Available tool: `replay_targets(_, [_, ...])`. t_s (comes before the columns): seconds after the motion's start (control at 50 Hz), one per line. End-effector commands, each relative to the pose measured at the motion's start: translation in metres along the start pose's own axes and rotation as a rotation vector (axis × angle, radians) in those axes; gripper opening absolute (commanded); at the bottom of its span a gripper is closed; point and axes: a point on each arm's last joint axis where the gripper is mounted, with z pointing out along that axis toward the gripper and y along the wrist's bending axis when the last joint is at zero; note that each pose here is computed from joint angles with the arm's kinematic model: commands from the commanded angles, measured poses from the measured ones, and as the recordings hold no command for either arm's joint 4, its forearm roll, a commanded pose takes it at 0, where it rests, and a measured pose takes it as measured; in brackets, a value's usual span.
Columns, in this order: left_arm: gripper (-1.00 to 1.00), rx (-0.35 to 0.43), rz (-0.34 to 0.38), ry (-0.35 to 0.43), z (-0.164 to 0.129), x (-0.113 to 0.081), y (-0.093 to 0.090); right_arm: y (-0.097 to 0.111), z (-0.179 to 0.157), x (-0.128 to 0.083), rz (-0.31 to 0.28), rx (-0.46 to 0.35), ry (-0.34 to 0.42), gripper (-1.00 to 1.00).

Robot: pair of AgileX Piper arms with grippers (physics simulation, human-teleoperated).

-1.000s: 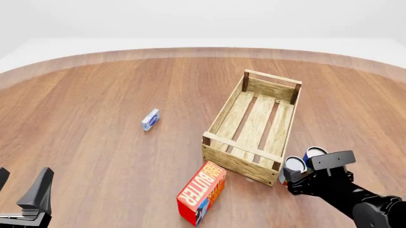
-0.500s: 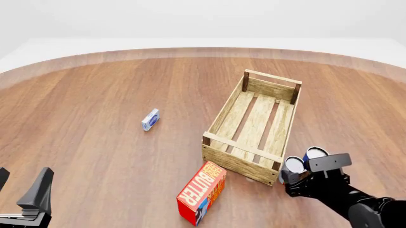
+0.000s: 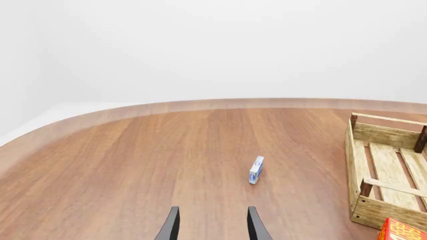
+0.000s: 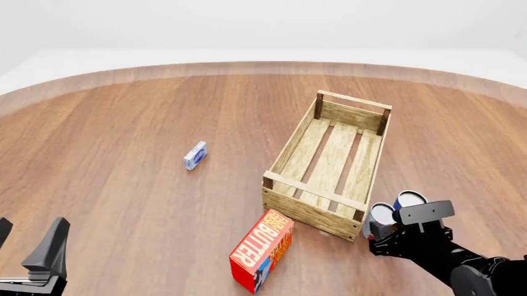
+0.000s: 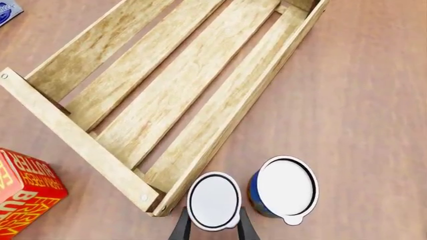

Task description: Pick up the tomato sauce, and put it in the wooden tray.

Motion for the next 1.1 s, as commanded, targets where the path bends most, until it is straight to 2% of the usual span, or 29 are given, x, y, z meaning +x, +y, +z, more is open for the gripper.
replay_targets(0.02, [1.00, 0.000, 0.000, 0.000, 0.000, 0.000, 0.000, -0.001, 0.000, 0.003, 0.009, 0.003, 0.010, -1.00])
replay_targets(0.56, [1.00, 0.000, 0.000, 0.000, 0.000, 0.000, 0.000, -0.003, -0.008, -0.009, -0.010, 0.013, -0.002, -1.00])
replay_targets(1.1, [1.00, 0.000, 0.000, 0.000, 0.000, 0.000, 0.000, -0.006, -0.032, -0.023, -0.022, 0.024, -0.031, -1.00])
